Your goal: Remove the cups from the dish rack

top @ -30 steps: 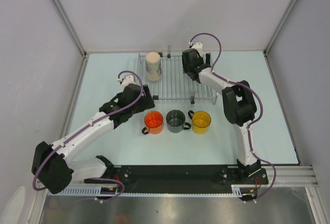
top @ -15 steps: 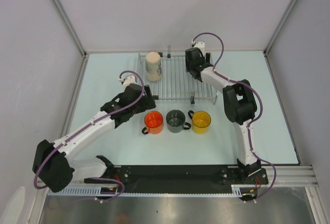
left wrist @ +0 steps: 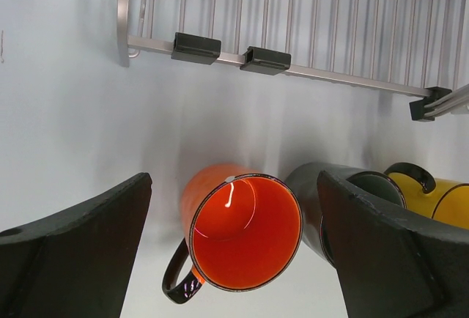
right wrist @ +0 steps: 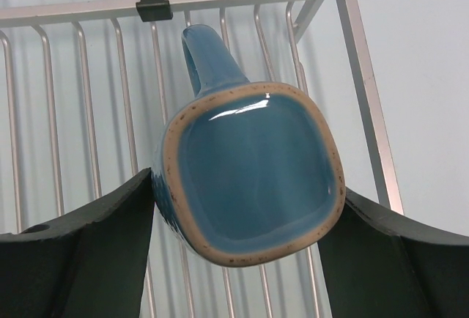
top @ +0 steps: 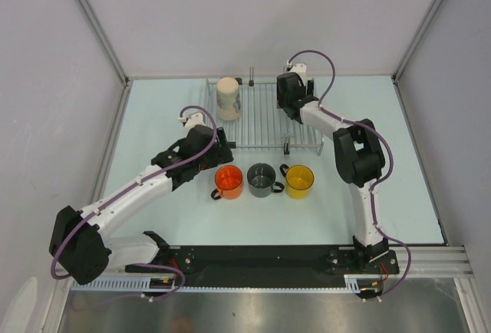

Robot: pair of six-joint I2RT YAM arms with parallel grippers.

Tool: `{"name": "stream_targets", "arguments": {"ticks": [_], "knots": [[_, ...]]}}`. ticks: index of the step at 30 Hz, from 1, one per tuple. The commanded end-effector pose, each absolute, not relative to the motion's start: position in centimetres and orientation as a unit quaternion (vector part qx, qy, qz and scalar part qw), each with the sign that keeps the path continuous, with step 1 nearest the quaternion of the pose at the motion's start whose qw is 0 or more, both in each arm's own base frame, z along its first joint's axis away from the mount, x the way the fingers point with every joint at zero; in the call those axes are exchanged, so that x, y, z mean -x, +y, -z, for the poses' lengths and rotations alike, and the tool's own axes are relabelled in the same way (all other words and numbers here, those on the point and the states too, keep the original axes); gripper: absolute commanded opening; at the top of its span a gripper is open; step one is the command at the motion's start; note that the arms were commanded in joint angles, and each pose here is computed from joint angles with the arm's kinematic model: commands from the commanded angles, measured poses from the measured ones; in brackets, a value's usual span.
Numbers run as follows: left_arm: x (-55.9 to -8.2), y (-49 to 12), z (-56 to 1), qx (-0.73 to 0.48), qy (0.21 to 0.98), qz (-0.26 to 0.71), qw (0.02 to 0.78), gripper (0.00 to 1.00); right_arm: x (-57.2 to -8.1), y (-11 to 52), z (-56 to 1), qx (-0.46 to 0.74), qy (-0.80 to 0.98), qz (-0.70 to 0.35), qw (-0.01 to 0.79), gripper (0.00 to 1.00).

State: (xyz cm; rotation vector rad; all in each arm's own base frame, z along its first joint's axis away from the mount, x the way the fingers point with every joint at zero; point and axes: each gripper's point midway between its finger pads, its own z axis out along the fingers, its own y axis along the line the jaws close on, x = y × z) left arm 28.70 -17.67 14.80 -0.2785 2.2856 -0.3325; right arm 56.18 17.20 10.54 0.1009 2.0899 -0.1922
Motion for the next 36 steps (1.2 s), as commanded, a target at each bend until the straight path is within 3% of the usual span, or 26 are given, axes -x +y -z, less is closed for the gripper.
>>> {"name": "stream_targets", "arguments": {"ticks": [1, 16, 26, 36], "knots": [[-28.9, -18.2, -16.0, 0.115, 0.892, 0.151, 0.411, 1.00, -55.5, 17.4, -16.2, -0.073, 0.842, 0.046, 0.533, 0.00], [-28.2, -18.2, -16.7, 0.127, 0.883, 0.173, 0.418, 1.00, -51.4, 19.5, -24.0, -0.072, 0.815, -0.023, 0.574, 0.00], [-27.9, -19.2, -17.9, 0.133, 0.865, 0.224, 0.430, 1.00, -45.9, 24.5, -25.9, -0.051, 0.794, -0.273, 0.541, 0.00], [-27.6, -21.4, -20.5, 0.140, 0.809, 0.339, 0.459, 1.00, -41.1, 24.2, -27.5, -0.052, 0.720, -0.461, 0.516, 0.00]]}}
